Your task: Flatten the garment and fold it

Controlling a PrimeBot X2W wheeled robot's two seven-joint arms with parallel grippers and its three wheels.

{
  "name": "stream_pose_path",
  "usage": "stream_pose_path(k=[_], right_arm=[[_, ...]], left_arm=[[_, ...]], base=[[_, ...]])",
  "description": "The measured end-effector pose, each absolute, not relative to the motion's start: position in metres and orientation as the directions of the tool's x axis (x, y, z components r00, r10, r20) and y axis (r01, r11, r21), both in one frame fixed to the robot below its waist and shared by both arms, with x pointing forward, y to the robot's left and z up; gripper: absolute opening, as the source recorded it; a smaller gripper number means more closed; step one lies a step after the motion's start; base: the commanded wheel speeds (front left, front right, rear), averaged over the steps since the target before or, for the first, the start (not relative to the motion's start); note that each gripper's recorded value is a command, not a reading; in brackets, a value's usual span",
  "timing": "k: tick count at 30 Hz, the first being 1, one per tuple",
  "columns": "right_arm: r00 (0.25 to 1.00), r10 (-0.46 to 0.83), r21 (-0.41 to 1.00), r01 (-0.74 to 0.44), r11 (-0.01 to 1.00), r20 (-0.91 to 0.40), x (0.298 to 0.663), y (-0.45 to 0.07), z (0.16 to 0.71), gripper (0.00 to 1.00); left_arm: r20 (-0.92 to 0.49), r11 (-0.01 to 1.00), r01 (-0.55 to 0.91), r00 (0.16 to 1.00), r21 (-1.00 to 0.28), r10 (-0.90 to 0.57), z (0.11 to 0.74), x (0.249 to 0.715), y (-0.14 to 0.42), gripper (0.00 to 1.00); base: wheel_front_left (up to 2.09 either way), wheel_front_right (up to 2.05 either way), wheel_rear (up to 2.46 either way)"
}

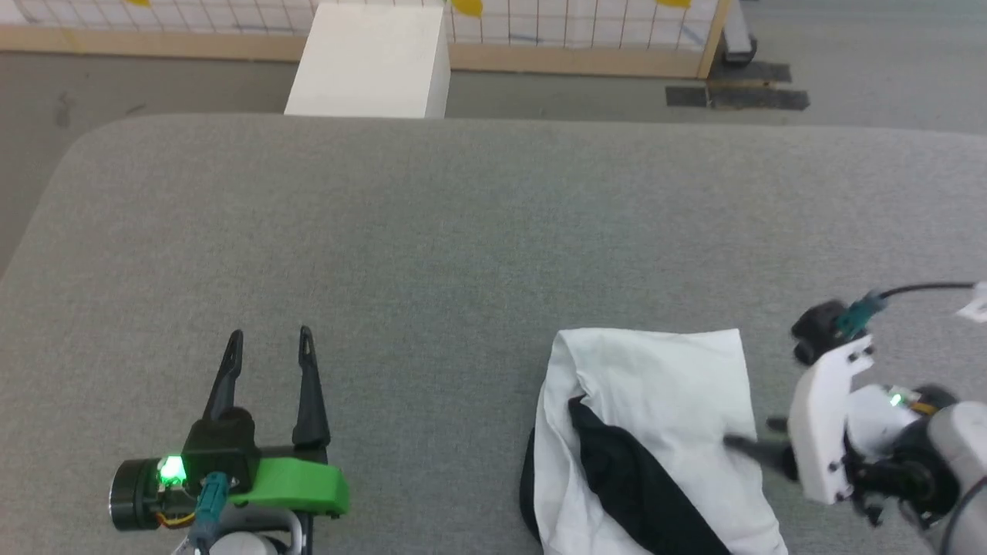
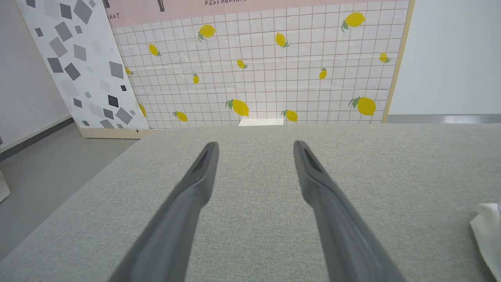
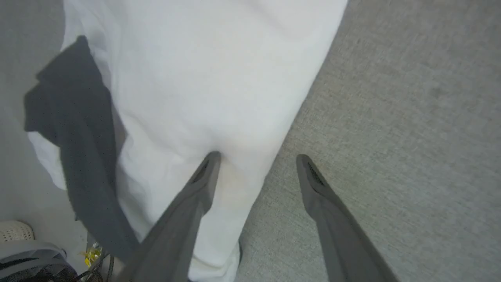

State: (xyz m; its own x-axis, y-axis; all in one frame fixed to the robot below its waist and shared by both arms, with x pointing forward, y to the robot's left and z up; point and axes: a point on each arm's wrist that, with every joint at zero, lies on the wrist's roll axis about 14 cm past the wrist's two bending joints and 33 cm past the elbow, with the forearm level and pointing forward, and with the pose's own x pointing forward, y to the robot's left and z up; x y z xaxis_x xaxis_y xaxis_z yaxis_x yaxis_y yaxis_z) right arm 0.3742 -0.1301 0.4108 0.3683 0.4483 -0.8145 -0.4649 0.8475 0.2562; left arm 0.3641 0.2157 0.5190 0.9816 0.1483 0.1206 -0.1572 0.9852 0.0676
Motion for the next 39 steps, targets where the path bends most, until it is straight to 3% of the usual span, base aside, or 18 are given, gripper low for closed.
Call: stream_pose_path(k=[3,6,7,8,15,23,33,39], right_arm=[[0.266,0.441,0.289,-0.460,0.840,-0.857,0.357,-0.122,0.380,1.00],[0.237,0.453,0.310,-0.463,0.831,-0.859,0.353,-0.116,0.369,1.00],[0.235,0.458,0.315,-0.464,0.828,-0.857,0.354,-0.114,0.368,0.28],[0.241,0.461,0.313,-0.468,0.826,-0.854,0.355,-0.114,0.368,0.00],[0.361,0.512,0.317,-0.478,0.819,-0.779,0.372,-0.111,0.392,0.00],[0.518,0.457,0.158,-0.519,0.840,-0.723,0.387,-0.156,0.447,0.00],[0.649,0.136,-0.150,-0.365,0.919,-0.749,0.399,-0.280,0.466,0.00],[0.611,-0.114,-0.331,-0.254,0.909,-0.784,0.405,-0.361,0.448,0.00]], left_arm=[[0.111,0.984,-0.162,0.982,0.068,0.154,0.516,0.368,0.217,1.00],[0.103,0.983,-0.168,0.982,0.070,0.160,0.513,0.371,0.219,1.00],[0.099,0.983,-0.172,0.981,0.072,0.164,0.512,0.371,0.221,1.00],[0.096,0.982,-0.173,0.982,0.072,0.165,0.511,0.371,0.221,1.00],[0.099,0.986,-0.155,0.984,0.068,0.148,0.511,0.377,0.216,1.00],[0.147,0.992,-0.119,0.983,0.049,0.110,0.523,0.398,0.202,1.00],[0.194,0.998,0.024,0.980,0.056,-0.034,0.525,0.455,0.155,1.00],[0.170,0.991,0.120,0.977,0.051,-0.127,0.503,0.484,0.125,1.00]], base=[[0.00,0.00,0.00],[0.00,0.00,0.00],[0.00,0.00,0.00],[0.00,0.00,0.00],[0.00,0.00,0.00],[0.00,0.00,0.00],[0.00,0.00,0.00],[0.00,0.00,0.00]])
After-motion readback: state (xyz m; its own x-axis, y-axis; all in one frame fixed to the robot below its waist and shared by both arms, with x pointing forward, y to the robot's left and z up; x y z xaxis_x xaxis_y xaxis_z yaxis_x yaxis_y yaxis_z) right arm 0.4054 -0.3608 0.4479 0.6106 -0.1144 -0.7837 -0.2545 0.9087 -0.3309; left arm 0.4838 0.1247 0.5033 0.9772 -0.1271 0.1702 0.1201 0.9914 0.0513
